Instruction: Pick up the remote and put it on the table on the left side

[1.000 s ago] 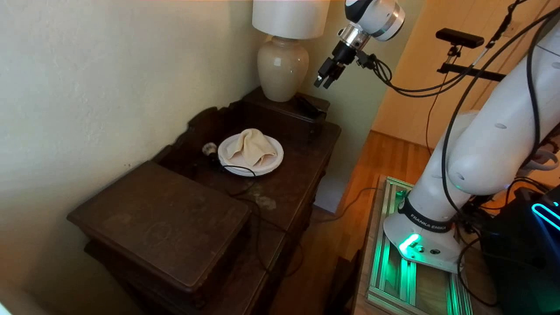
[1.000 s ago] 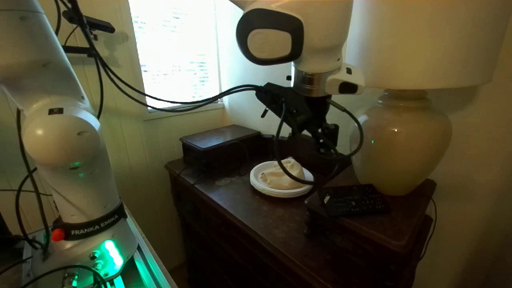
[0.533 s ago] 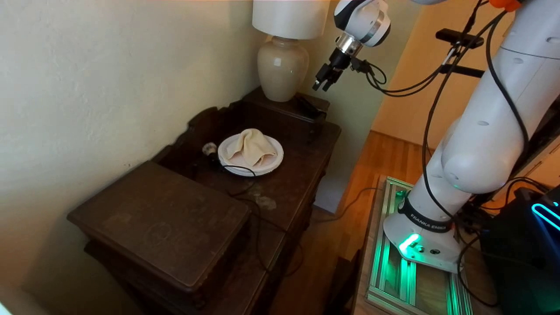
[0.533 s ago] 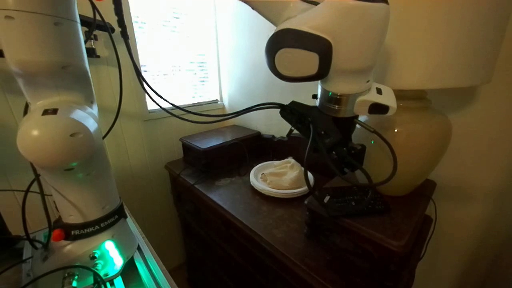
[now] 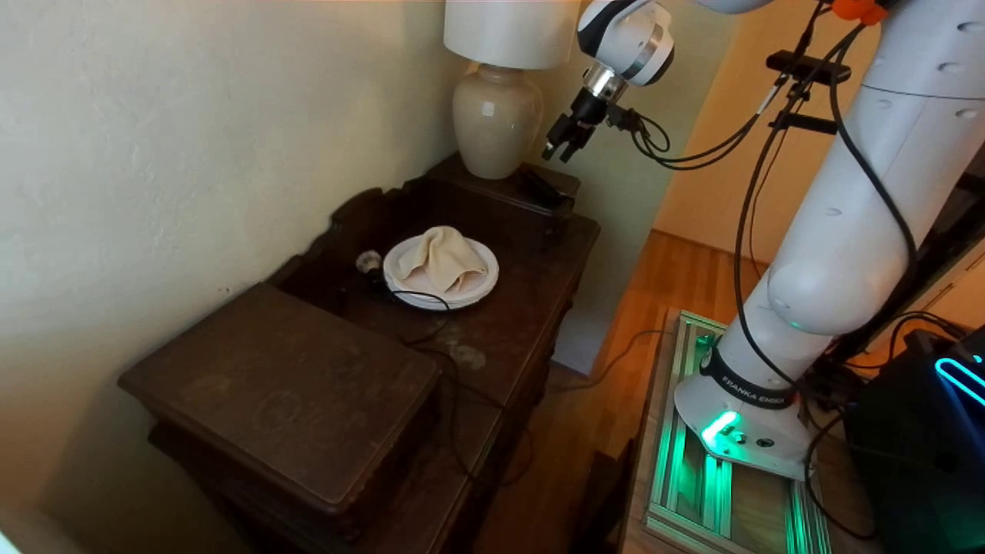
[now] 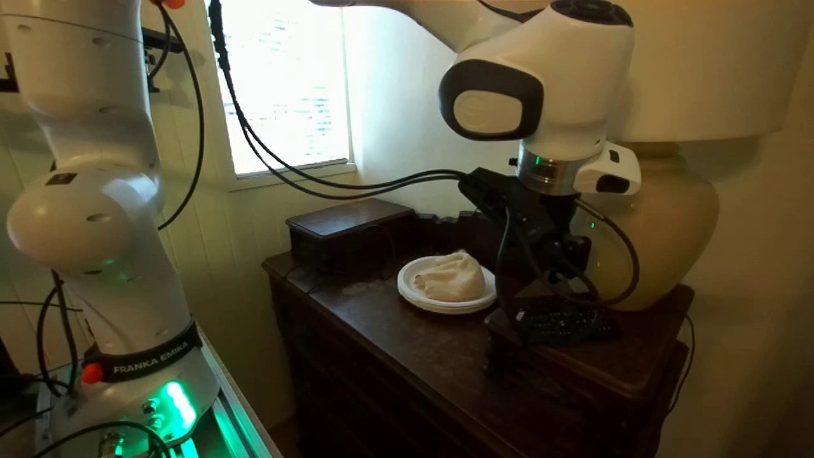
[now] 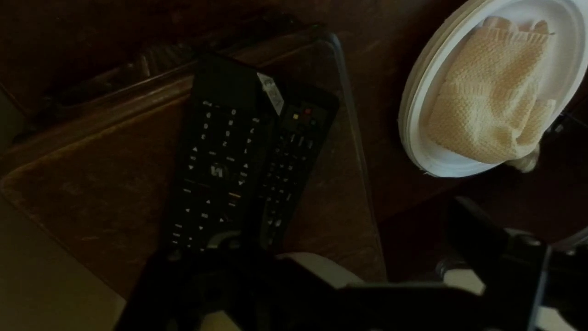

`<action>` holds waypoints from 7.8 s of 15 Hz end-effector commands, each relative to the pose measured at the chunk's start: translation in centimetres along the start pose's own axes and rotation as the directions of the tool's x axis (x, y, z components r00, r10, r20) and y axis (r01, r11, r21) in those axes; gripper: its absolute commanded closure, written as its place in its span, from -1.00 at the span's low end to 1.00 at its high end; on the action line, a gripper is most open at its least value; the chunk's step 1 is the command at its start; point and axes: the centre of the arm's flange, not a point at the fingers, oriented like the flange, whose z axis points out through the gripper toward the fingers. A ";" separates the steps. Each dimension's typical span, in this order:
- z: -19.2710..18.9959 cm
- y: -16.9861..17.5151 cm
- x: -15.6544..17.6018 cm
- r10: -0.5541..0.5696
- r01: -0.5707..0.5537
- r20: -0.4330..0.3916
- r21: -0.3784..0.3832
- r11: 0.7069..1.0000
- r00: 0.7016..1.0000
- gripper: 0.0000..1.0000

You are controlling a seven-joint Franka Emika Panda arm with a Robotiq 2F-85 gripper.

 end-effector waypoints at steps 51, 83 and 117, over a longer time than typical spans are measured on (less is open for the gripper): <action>5.5 8.6 0.8 0.316 -0.316 0.050 0.004 0.949 0.948 -0.57; 4.0 3.0 -5.1 0.169 -0.172 -0.030 -0.194 0.966 0.985 0.29; 4.5 -9.2 -12.6 -0.771 0.388 0.072 -0.891 0.236 0.633 0.29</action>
